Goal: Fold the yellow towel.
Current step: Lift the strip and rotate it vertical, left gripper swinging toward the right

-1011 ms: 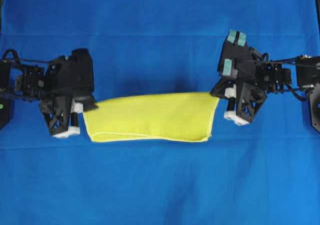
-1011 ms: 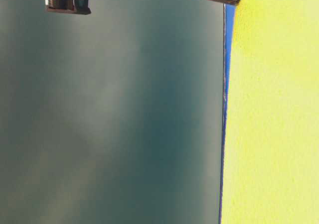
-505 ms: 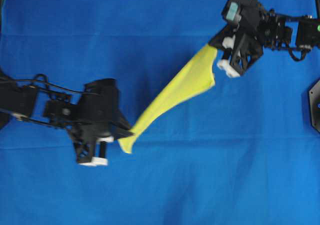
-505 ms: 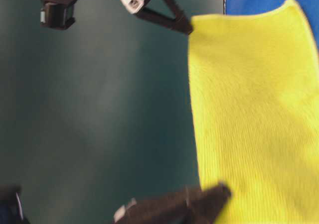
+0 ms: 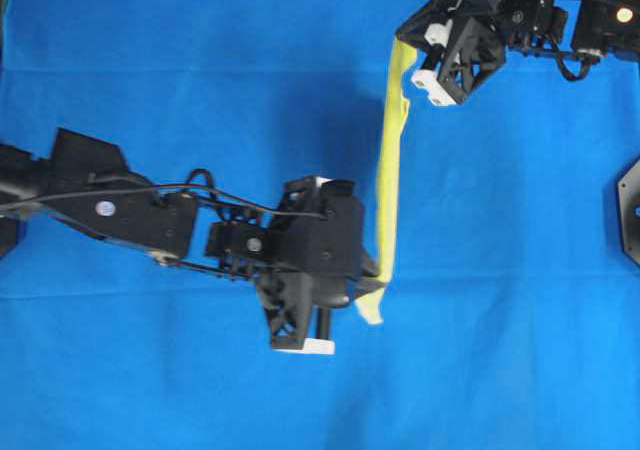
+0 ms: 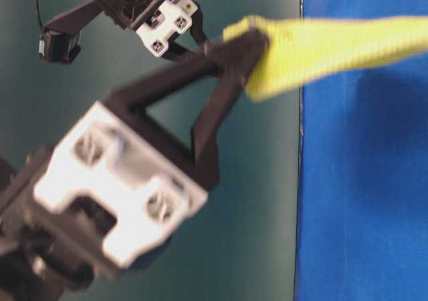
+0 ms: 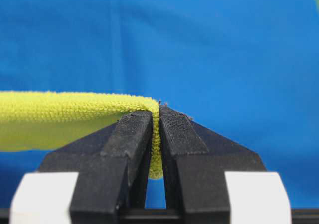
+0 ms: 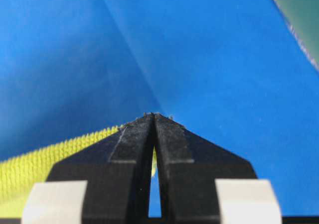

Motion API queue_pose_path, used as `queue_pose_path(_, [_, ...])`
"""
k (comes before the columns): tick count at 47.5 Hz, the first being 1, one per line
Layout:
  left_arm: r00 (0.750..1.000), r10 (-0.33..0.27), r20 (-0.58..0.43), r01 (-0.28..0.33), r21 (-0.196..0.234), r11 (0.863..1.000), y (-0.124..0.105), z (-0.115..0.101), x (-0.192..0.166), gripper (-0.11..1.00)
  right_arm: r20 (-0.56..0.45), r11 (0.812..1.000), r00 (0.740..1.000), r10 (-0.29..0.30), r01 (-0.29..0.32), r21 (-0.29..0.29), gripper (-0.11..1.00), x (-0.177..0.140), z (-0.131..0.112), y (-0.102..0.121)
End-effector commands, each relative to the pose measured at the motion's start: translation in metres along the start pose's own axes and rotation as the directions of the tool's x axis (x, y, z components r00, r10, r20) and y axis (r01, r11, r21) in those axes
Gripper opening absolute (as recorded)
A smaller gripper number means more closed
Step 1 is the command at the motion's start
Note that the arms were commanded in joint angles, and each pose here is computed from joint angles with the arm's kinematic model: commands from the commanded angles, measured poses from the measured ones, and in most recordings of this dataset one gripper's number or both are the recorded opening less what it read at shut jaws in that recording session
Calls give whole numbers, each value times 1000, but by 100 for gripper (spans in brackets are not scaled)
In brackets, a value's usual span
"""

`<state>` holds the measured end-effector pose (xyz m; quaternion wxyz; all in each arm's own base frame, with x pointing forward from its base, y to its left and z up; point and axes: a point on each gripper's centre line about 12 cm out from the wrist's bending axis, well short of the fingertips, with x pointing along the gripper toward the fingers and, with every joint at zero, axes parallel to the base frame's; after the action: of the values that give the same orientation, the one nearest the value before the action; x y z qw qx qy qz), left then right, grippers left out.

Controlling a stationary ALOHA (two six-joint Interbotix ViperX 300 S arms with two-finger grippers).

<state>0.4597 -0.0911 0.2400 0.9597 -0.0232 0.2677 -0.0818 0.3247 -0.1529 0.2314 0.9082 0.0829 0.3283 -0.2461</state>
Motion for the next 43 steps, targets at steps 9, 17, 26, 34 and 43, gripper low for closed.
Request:
queue_pose_path(9, [998, -26, 65, 26, 5, 1000, -13, 26, 5, 4, 44, 1000, 999, -18, 17, 5, 1, -3, 15, -9])
queue_pose_path(17, [997, -27, 74, 26, 7, 1000, -13, 28, 16, 4, 46, 1000, 999, -26, 25, 9, 1, -10, 11, -13])
queue_pose_path(26, [992, -17, 123, 15, 18, 1000, -7, 39, 44, 4, 56, 998, 997, -50, 48, 31, 1, -32, -4, -25])
queue_pose_path(34, [984, -4, 176, -4, 42, 999, 2, 49, 71, 4, 32, 997, 997, -72, 71, 37, 1, -51, -23, -30])
queue_pose_path(43, [974, 0, 225, -12, 53, 999, 7, 55, 93, 4, -26, 995, 995, -96, 97, 36, 1, -57, -35, -33])
